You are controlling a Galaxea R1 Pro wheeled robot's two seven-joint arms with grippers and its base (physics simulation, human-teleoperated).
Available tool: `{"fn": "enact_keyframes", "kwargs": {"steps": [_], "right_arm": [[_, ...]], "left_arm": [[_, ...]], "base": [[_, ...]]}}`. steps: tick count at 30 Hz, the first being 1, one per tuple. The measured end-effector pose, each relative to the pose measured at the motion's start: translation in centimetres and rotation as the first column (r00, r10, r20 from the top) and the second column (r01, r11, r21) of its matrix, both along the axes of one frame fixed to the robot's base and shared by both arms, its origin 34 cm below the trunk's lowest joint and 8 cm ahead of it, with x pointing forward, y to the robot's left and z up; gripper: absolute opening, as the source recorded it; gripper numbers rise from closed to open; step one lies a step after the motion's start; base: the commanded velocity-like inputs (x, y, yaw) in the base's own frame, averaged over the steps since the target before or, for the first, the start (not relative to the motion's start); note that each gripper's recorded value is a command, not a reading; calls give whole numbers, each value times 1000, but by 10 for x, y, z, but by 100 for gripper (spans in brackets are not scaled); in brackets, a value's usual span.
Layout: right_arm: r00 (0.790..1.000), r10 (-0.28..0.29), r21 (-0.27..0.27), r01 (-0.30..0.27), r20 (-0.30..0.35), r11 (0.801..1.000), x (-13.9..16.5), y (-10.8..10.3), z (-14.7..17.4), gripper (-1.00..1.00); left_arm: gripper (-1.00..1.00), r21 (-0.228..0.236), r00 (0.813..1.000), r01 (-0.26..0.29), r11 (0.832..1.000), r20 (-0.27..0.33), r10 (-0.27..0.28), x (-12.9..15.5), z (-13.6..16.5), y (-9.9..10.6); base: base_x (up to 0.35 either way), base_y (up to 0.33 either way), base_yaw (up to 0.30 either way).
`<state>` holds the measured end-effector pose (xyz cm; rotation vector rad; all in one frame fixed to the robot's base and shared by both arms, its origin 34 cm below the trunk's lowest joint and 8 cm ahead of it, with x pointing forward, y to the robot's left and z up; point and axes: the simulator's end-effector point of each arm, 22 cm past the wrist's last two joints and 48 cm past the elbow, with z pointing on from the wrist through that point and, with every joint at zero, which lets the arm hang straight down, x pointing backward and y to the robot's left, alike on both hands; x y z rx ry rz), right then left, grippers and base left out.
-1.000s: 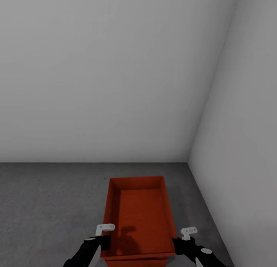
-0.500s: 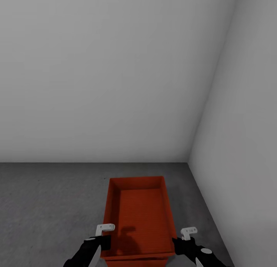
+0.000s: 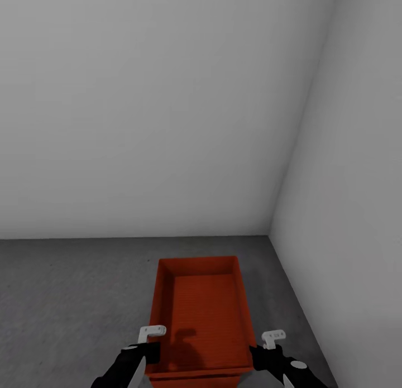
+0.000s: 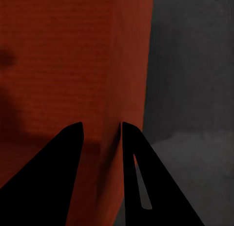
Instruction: Move the two storage containers from the living room to the garage. In the garage, place one container on the floor and stack the other container on top of it (either order is fine).
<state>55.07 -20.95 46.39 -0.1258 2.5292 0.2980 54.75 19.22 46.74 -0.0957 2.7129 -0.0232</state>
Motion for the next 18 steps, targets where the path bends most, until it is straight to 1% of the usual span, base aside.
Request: {"fn": "enact_keyframes", "kwargs": {"steps": [5,18], "right_arm": [[1000,-1,2,1,0,1000,0,1,0,-100],[1000,0,0,0,0,1000,0,0,0,-100]], "left_arm": [[-100,2,1000,1,1000,0,-1,1,1,1],[-100,0,1000,0,1000,0,0,0,0,0]], "base": [[0,118,0],[0,8,0]]}}
